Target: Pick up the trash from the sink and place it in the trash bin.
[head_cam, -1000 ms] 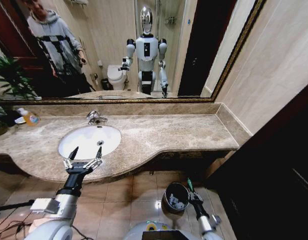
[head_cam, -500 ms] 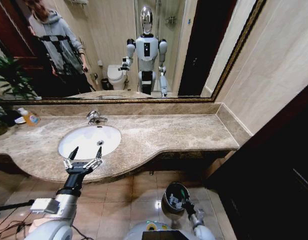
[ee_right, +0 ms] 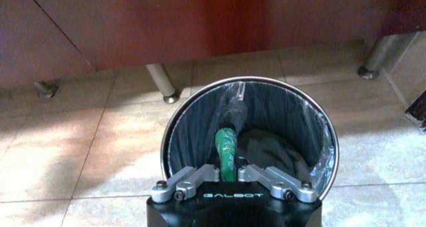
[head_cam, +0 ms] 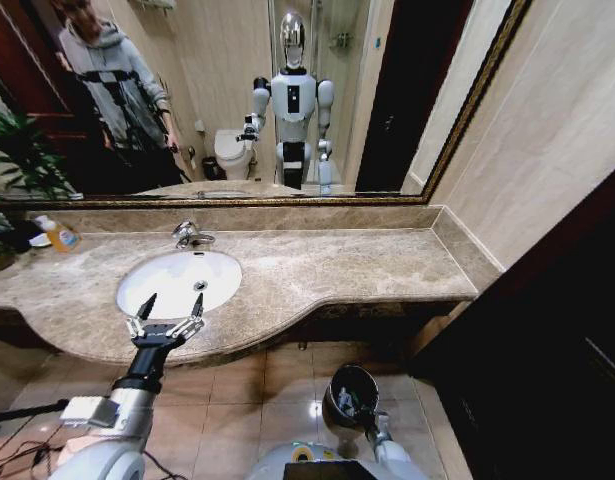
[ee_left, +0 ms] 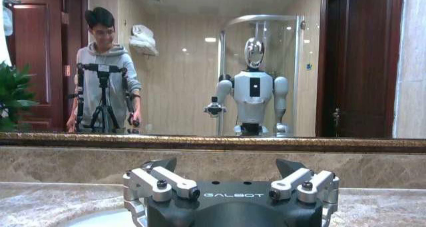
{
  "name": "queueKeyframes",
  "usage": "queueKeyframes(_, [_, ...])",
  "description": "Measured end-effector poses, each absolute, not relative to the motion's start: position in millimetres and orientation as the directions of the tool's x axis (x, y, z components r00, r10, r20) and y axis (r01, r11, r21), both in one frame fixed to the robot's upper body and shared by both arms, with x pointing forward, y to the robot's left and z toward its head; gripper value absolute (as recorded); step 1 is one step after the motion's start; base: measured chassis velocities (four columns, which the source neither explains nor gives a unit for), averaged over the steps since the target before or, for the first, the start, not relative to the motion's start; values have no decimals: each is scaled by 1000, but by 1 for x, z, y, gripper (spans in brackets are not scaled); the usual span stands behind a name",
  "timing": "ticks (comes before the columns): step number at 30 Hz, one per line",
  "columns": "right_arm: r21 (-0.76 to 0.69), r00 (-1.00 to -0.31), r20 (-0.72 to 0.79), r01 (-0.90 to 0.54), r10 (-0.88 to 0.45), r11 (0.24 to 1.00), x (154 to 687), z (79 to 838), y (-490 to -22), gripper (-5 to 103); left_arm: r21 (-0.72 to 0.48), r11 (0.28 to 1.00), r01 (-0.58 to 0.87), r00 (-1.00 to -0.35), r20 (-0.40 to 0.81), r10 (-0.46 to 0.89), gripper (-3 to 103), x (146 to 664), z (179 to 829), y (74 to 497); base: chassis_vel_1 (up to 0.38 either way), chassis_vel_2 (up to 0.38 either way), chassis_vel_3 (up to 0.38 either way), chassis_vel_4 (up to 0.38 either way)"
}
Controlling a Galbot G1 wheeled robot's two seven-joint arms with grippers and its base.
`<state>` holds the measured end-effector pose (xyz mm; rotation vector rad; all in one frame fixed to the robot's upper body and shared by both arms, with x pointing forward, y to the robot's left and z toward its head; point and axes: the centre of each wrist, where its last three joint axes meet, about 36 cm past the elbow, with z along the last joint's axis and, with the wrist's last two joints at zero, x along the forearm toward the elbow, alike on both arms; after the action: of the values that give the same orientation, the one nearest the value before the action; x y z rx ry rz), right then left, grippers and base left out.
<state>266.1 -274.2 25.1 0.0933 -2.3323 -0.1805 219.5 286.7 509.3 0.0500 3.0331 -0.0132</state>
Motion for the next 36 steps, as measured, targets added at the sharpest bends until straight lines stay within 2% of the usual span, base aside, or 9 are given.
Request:
queueKeyframes(19, [70,-641,756,-122,-132,990,276,25,-278,8,-7,999,33,-994,-108,32,100,219,509,287,0,0,0,0])
queueKeyframes(20, [70,-643,754,-122,-133,990,277,25,-276,24,-7,999,33,-994,-108,32,100,219,509,287,0,0,0,0])
queueKeyframes(23, [61,-649,750,-125,-128,990,277,26,-272,30,-7,999,33,-994,-108,32,100,219,509,287,0,0,0,0])
queueKeyframes(24, [55,-652,748,-129,-127,990,276,26,-271,41,-7,999,33,-994,-108,32,100,219,509,287,0,0,0,0])
queueKeyframes(27, [48,-653,747,-141,-129,989,272,27,-268,41,-7,999,33,-994,-108,32,100,219,509,287,0,0,0,0])
queueKeyframes(28, [46,-651,748,-145,-130,988,270,26,-267,52,-7,999,33,-994,-108,32,100,219,509,287,0,0,0,0])
queueKeyframes(31, [32,-656,745,-144,-120,989,268,25,-264,63,-7,999,33,-994,-108,32,100,219,509,287,0,0,0,0])
queueKeyframes(33, [26,-658,744,-142,-114,990,268,25,-263,63,-7,999,33,-994,-108,32,100,219,509,287,0,0,0,0])
queueKeyframes(36, [5,-667,739,-133,-93,991,265,26,-262,85,-7,999,33,-994,-108,32,100,219,509,287,0,0,0,0])
